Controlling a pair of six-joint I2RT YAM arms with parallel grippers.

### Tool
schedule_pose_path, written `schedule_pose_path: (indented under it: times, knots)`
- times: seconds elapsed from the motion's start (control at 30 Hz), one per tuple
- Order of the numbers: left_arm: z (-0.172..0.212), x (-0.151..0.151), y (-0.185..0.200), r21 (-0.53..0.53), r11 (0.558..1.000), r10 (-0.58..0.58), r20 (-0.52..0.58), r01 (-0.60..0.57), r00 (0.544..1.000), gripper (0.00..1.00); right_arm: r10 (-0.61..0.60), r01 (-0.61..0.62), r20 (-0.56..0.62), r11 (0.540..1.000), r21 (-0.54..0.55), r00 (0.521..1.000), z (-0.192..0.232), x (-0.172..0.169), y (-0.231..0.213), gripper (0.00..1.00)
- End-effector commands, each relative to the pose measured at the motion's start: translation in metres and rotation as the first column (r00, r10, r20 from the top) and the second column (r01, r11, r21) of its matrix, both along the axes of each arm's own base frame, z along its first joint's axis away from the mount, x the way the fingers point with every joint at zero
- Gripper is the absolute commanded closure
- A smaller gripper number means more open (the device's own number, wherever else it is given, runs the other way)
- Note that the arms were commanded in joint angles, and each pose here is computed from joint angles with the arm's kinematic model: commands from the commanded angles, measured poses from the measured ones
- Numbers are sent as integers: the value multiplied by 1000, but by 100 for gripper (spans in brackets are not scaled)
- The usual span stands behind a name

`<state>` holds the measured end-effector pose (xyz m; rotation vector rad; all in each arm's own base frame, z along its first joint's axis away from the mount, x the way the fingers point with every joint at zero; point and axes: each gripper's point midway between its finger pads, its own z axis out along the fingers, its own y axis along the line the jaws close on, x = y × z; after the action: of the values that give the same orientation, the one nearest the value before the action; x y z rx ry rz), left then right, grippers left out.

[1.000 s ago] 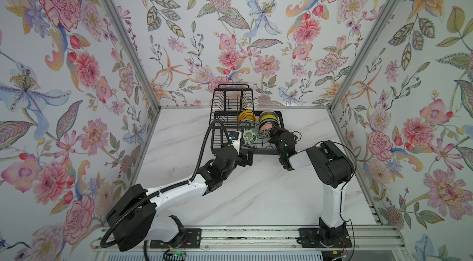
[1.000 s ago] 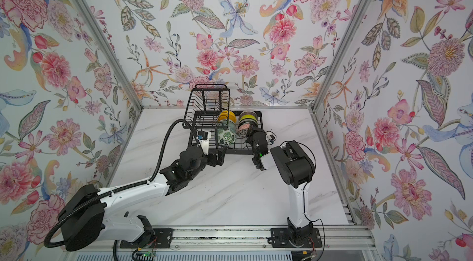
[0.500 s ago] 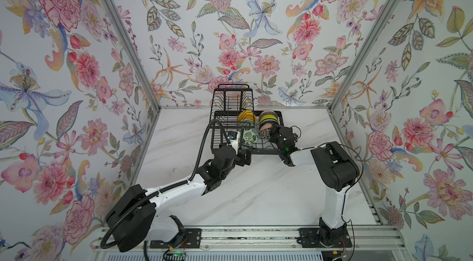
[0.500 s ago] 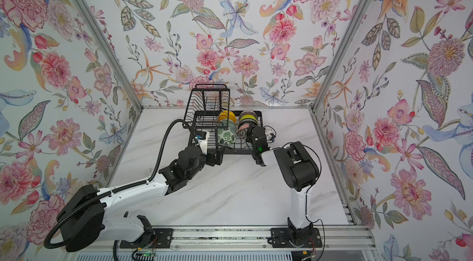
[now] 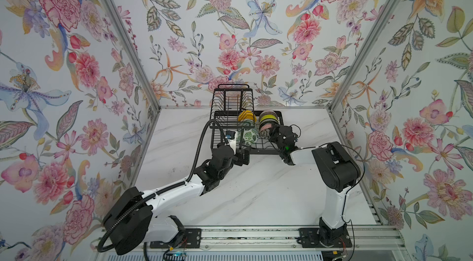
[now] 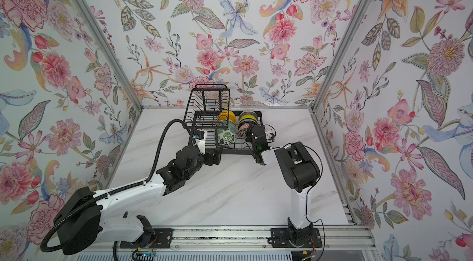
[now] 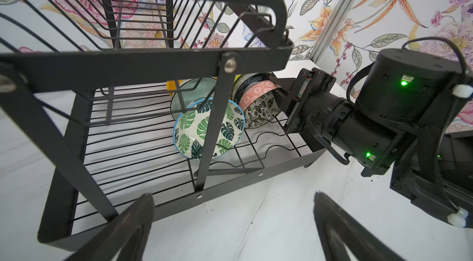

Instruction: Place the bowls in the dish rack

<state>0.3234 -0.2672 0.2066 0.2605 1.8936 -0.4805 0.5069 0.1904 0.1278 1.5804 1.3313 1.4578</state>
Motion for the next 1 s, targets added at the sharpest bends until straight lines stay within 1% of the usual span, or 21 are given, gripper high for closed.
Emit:
schedule_pose_path:
  times: [0.0, 0.53, 0.67, 0.83, 0.97]
  knots:
    - [1, 0, 1, 8, 1000, -19, 2, 19, 1000, 1, 70, -71, -75, 997, -13, 995, -14, -16, 16, 85]
    - [1, 4, -2, 10, 999, -31, -3, 31, 1000, 1, 80, -81, -78, 997, -4, 994, -12, -15, 18, 80]
    - [1, 5, -4, 4, 999, -32, -5, 32, 999, 1, 96, -96, -68, 995, 2, 993, -8, -12, 21, 73]
    - [1, 6, -5, -2, 1000, -31, -4, 31, 1000, 1, 113, -112, -68, 994, 9, 991, -2, -11, 24, 72]
    - [1, 7, -6, -7, 1000, -26, -7, 26, 1000, 1, 118, -117, -56, 993, 17, 991, 5, -10, 25, 68]
